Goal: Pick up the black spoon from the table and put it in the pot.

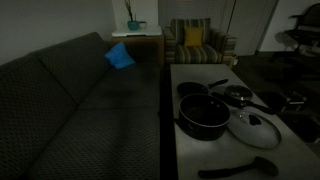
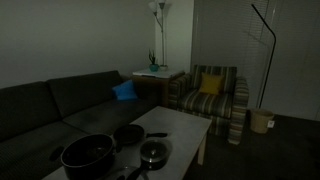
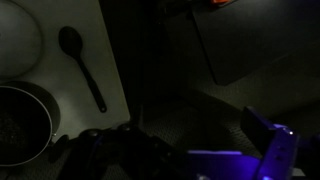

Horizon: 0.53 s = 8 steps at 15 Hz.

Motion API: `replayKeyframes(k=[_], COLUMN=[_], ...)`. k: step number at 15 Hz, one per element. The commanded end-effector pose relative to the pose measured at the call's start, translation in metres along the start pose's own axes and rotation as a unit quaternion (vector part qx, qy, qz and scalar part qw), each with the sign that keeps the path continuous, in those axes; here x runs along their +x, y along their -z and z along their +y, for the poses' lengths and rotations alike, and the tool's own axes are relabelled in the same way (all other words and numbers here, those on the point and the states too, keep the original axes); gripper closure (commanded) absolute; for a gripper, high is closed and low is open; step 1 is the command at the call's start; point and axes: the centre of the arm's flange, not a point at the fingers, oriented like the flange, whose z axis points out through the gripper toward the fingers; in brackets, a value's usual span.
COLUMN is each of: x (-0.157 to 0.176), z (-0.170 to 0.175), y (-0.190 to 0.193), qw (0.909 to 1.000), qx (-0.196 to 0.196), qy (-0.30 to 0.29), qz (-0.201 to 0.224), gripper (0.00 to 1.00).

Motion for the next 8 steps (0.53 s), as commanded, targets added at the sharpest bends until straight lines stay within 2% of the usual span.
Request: replayKeyframes(k=[1,4,8], x=[0.006,0.016,0.017], z=[0.008,0.025,0.061], y=[-0.012,-0.026,-0.024], qw=[0.9999,0.9996,0.9992], qx=[0.009,0.023,-0.040], qy=[-0.003,-0.011,-0.009], qz=[-0.007,-0.014,-0.002], gripper=[0.00,0.00,0.00])
